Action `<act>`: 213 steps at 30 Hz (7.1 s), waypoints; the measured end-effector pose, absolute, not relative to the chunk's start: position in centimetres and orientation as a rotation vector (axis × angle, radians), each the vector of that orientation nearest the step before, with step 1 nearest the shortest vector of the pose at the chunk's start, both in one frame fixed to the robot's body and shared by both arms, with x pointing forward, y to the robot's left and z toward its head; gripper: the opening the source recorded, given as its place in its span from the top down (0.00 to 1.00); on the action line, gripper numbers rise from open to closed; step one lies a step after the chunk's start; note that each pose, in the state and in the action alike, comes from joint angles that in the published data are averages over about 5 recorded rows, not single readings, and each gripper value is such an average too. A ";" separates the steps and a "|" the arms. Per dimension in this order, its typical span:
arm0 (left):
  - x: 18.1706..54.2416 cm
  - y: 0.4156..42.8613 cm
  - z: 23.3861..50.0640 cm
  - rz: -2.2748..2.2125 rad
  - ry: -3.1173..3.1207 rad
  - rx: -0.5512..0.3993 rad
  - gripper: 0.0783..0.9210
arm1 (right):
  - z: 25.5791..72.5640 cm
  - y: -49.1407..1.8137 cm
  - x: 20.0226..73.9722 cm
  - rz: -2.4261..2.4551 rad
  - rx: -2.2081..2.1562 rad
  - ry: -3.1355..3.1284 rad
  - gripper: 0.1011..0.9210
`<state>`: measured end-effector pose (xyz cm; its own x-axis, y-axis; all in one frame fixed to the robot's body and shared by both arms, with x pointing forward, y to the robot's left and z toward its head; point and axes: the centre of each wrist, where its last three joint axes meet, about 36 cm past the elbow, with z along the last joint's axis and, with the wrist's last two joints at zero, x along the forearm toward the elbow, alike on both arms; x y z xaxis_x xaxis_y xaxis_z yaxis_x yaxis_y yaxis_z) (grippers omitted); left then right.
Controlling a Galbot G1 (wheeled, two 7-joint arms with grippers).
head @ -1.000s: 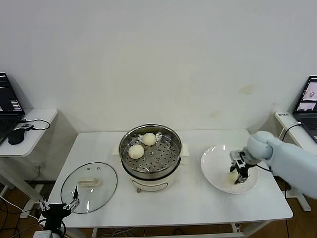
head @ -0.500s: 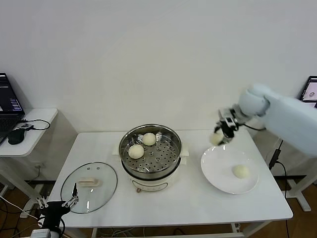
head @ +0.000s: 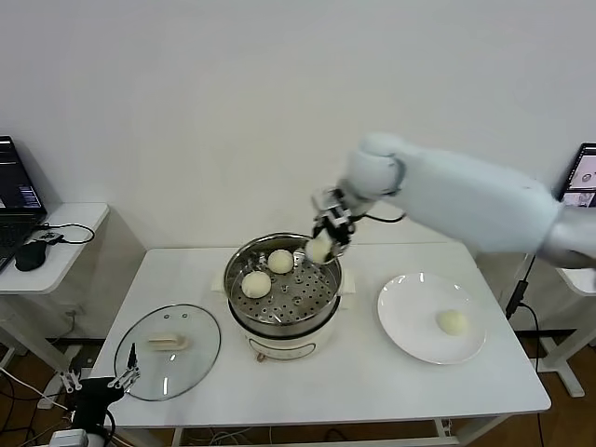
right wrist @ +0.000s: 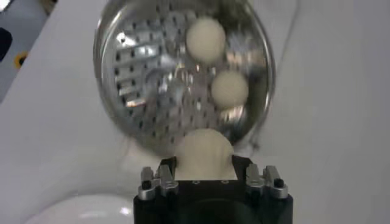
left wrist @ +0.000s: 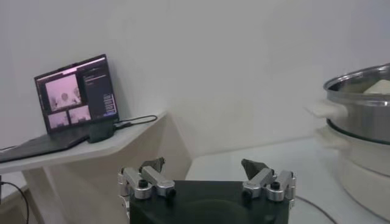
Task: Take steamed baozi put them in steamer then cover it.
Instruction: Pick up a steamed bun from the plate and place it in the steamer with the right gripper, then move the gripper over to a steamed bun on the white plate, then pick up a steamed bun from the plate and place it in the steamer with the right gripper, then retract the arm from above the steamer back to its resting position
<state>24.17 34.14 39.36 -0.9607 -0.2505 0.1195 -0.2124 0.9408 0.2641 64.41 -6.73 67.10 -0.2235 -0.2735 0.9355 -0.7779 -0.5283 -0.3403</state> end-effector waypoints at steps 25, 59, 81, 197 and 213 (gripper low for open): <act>24.1 34.5 39.6 -0.374 -2.950 0.395 0.12 | 59.7 0.0 61.4 2.003 1.916 -0.854 0.32; 25.8 34.5 39.9 -0.430 -2.973 0.297 0.12 | 64.0 -31.3 63.0 1.567 1.304 -1.448 0.12; 25.5 34.1 38.9 -0.444 -2.941 0.271 0.12 | 51.5 -43.4 60.4 1.408 1.105 -1.388 0.12; 25.6 34.4 39.6 -0.413 -2.969 0.334 0.12 | 61.8 -11.4 63.7 1.367 1.280 -1.792 0.12; 26.2 33.8 38.1 -0.424 -2.960 0.334 0.12 | 53.8 -21.8 54.1 0.969 1.124 -2.612 0.12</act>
